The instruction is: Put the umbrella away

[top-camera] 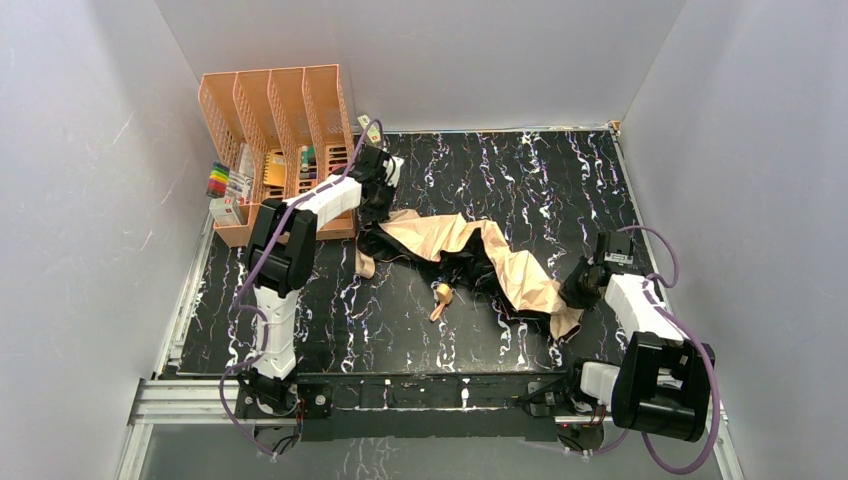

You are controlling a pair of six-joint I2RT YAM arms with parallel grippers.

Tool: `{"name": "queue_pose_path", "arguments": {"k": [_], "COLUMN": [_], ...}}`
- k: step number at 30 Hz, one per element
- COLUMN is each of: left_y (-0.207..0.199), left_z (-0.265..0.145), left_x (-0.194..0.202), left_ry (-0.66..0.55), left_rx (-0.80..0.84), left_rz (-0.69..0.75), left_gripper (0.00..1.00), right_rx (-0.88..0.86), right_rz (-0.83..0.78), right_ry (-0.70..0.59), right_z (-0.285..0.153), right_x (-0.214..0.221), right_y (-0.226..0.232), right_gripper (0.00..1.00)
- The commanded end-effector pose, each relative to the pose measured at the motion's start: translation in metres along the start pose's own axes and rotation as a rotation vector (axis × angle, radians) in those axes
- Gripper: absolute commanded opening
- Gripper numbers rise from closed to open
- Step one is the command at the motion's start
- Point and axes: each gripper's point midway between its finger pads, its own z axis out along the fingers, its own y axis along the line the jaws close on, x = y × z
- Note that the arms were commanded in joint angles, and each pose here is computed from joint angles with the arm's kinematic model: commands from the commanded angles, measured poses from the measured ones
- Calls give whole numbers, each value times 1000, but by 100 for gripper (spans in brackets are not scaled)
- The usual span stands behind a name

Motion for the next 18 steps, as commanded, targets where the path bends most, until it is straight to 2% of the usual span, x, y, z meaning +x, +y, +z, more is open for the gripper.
{"name": "queue_pose_path", "arguments": {"k": [1, 9, 18], "left_y": [-34, -104, -179], "left_z": [-5, -21, -28], "left_x": [34, 64, 73], "left_ry": [106, 115, 72], "left_rx": [109, 191, 391], "left_rz": [35, 72, 119], "left_gripper": [7, 3, 2], "right_rx": [-154, -224, -279], "right_rz": [19, 6, -87], "right_ry": [39, 74, 77], "right_z": [-2, 1, 16], "right_x": [8, 26, 41], "right_y": [26, 50, 101], "right_gripper": [0, 0, 0]}}
